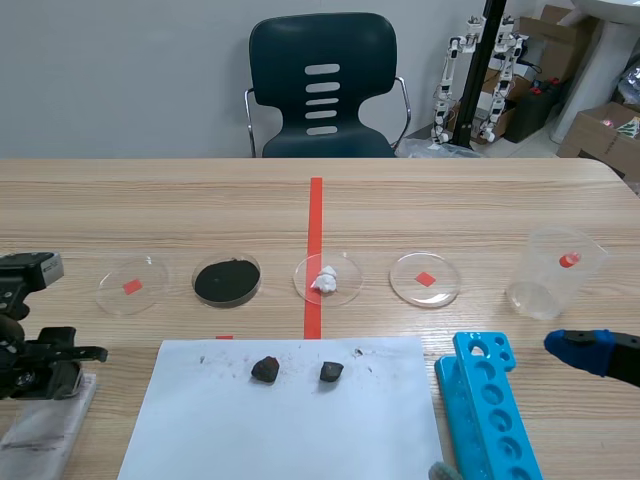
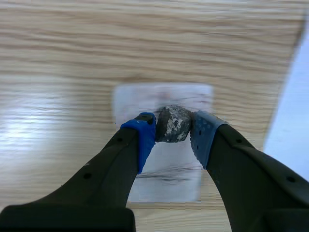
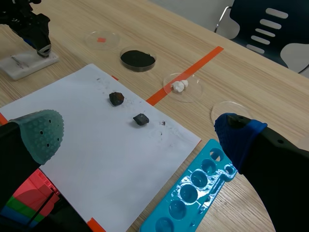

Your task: Rub the mineral on the streak plate

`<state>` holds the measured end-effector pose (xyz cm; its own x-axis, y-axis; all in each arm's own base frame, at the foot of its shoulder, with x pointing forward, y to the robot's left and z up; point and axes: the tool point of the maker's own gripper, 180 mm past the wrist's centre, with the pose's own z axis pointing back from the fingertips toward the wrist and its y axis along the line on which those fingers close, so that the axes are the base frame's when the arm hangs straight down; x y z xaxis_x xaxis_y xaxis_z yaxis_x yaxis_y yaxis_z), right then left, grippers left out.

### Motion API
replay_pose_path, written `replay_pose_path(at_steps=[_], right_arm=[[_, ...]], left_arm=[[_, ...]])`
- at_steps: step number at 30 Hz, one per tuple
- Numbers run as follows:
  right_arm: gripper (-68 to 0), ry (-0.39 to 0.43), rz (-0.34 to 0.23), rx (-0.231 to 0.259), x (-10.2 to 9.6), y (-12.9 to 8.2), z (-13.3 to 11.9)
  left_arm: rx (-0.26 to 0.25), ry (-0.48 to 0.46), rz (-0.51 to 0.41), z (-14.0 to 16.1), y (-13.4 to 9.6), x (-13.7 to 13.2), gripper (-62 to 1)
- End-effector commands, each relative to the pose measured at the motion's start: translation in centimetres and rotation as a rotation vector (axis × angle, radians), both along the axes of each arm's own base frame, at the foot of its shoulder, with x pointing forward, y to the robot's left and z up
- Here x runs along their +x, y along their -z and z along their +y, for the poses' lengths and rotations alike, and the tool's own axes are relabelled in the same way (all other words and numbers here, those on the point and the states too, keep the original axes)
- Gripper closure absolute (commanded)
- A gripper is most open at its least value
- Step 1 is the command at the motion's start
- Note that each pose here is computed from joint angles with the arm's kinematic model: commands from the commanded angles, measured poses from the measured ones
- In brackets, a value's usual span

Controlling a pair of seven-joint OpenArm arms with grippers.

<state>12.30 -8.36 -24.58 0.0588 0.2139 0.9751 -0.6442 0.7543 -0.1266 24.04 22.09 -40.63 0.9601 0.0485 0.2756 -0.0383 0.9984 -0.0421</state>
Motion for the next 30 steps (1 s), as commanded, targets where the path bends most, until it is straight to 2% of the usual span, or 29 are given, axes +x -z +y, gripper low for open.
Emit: replay_pose_path(at_steps=[1, 5, 8, 14, 16, 23, 30], right_arm=[[-67.9, -0.003, -0.023, 0.013, 0.2, -0.6, -0.1], [-67.9, -0.003, -0.023, 0.013, 0.2, -0.6, -0.1], [-67.9, -0.003, -0.023, 0.013, 0.2, -0.6, -0.1], [-67.9, -0.003, -0.023, 0.013, 0.2, -0.6, -0.1], [-67.9, -0.003, -0.023, 0.013, 0.2, -0.6, -0.1], [-67.9, -0.003, -0.023, 0.013, 0.2, -0.6, -0.1], [-67.9, -0.003, -0.023, 0.013, 0.2, -0.6, -0.1]], left_arm=[[-0.035, 0.015, 0.025, -1.0, 0.6, -0.8, -13.0], [-0.060, 0.020, 0.014, -1.5, 0.5, -0.6, -13.0], [-0.050, 0.022, 0.008, -1.3, 0.5, -0.5, -13.0], [0.105, 0.010, 0.026, 1.5, 0.6, -0.8, -13.0], [0.142, 0.009, 0.028, 2.1, 0.6, -0.8, -13.0], [0.233, -0.011, 0.039, 3.8, 0.3, -1.0, -13.0], [0.279, 0.010, 0.005, 4.2, -0.5, -0.4, -13.0]])
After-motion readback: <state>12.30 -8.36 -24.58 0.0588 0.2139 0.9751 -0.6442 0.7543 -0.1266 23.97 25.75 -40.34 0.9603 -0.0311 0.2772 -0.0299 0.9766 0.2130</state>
